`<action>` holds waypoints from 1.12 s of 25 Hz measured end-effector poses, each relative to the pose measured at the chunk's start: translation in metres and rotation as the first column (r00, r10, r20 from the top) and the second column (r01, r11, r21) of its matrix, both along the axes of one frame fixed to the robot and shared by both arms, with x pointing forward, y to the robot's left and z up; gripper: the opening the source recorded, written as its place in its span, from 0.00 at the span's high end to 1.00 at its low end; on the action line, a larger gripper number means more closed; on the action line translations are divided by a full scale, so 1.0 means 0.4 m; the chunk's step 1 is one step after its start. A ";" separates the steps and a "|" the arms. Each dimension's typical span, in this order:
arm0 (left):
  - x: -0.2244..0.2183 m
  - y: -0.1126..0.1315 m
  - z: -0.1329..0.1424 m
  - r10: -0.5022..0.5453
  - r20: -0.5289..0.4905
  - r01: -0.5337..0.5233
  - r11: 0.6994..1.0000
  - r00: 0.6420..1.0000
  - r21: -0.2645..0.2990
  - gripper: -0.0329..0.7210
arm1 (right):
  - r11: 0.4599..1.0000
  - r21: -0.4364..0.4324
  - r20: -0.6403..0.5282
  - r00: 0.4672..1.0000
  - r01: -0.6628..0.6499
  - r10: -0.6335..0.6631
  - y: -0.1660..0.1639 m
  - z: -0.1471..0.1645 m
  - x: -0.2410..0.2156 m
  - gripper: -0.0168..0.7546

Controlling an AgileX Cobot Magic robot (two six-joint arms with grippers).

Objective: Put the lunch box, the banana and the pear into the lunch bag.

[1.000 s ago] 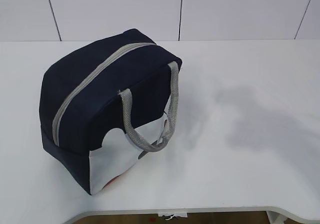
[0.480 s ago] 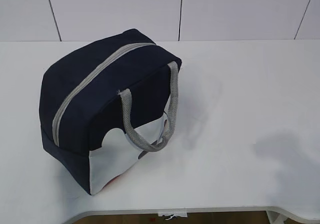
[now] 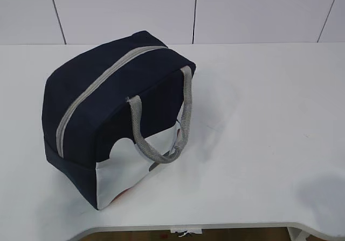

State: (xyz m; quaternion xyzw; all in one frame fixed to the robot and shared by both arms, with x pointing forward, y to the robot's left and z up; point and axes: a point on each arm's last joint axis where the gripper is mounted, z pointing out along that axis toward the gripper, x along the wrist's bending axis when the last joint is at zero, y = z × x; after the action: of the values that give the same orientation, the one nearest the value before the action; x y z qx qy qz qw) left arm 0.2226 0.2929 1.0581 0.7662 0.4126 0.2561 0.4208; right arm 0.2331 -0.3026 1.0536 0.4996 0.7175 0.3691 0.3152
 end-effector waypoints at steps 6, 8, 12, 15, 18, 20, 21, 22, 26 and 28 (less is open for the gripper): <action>0.012 -0.001 -0.006 0.031 0.007 -0.030 0.999 1.000 -0.028 0.55 | 1.000 0.010 0.033 0.999 0.000 0.000 -0.004 -0.012 -0.013 0.57; 0.015 0.006 -0.006 0.081 -0.002 -0.081 0.996 0.997 -0.042 0.55 | 1.000 0.003 0.022 1.000 0.003 -0.003 -0.004 -0.017 -0.012 0.57; 0.019 0.014 -0.006 0.133 -0.012 -0.134 0.989 0.991 -0.057 0.55 | 1.000 0.002 0.018 1.000 0.022 -0.022 -0.008 -0.021 -0.010 0.57; 0.019 0.015 -0.006 0.138 -0.012 -0.139 0.989 0.990 -0.058 0.55 | 1.000 0.004 0.017 0.999 0.028 -0.028 -0.009 -0.021 -0.010 0.57; 0.020 0.015 -0.007 0.140 -0.014 -0.141 0.988 0.990 -0.057 0.55 | 1.000 0.002 0.018 0.999 0.029 -0.029 -0.009 -0.021 -0.010 0.57; 0.020 0.015 -0.007 0.142 -0.014 -0.142 0.988 0.990 -0.059 0.55 | 1.000 0.002 0.018 0.999 0.029 -0.030 -0.009 -0.021 -0.010 0.57; 0.020 0.015 -0.007 0.146 -0.014 -0.147 0.987 0.989 -0.059 0.55 | 1.000 0.002 0.018 0.999 0.029 -0.030 -0.009 -0.021 -0.010 0.57; 0.020 0.015 -0.007 0.160 -0.014 -0.161 0.985 0.987 -0.059 0.55 | 1.000 0.004 0.017 0.999 0.028 -0.028 -0.009 -0.021 -0.010 0.57; 0.020 0.013 -0.007 0.256 -0.014 -0.256 0.965 0.967 -0.059 0.55 | 0.996 0.007 0.016 0.996 0.086 -0.086 -0.006 -0.021 -0.011 0.57; 0.021 0.012 -0.007 0.307 -0.014 -0.308 0.950 0.952 -0.059 0.55 | 0.990 0.007 0.016 0.989 0.144 -0.144 -0.005 -0.021 -0.012 0.57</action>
State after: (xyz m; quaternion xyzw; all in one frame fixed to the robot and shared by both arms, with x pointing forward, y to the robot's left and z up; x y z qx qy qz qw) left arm 0.2309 0.2975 1.0554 0.6801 0.5353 0.3043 0.3980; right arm 0.2285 -0.3046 1.0453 0.5479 0.6757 0.3519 0.3455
